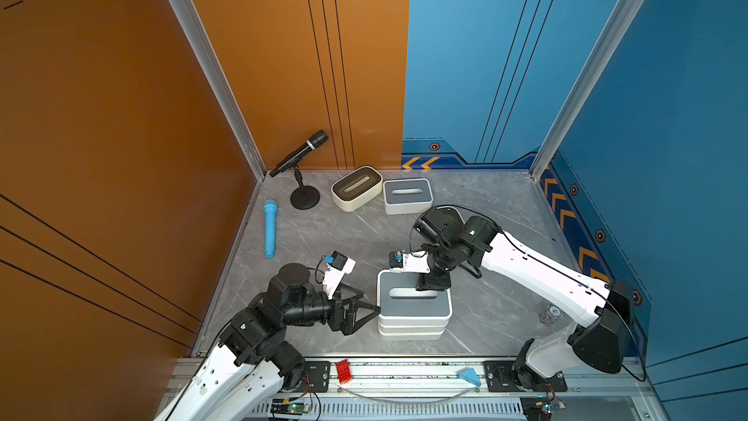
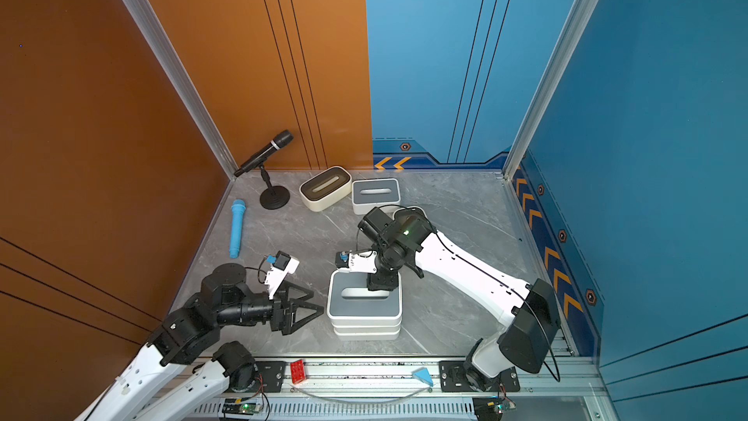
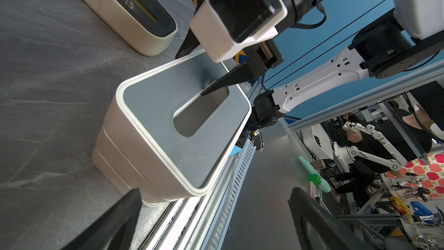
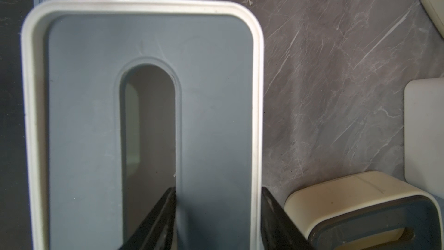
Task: Stack the tissue boxes
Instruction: Place the tissue box at the tissue box.
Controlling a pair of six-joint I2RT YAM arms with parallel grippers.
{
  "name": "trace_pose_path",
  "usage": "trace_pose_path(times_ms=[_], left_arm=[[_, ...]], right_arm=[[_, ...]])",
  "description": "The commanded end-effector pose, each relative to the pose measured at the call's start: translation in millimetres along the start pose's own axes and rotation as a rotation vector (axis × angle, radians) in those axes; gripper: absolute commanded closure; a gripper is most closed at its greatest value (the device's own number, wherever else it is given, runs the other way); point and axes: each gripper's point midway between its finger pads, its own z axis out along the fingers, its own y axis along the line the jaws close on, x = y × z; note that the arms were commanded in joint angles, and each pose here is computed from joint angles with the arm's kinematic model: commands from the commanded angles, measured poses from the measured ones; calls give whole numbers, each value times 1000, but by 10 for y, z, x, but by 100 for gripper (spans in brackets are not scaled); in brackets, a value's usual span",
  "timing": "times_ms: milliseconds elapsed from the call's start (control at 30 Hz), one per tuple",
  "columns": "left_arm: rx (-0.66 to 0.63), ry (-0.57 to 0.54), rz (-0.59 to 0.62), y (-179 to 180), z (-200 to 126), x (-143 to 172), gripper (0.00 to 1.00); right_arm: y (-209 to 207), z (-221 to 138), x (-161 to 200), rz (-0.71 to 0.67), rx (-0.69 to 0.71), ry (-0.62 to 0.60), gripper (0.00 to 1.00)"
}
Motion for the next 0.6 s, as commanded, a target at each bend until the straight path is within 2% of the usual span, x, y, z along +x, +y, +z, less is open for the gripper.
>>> trace_pose_path(times_ms=[0,133,233,567], left_arm=[[25,12,11,-33,26,23,2],[23,15,7,-26,32,23,2],[23,14,9,-27,30,27,2],[26,12,11,-35,24,25,2]], right_arm=[[55,-74,-13,-19,-3,-23,42],[72,-107,-39,-27,-3,-37,39],[74,-114,-46,-29,-1,-42,33],[91,-214,-101,-30,6,-67,31]])
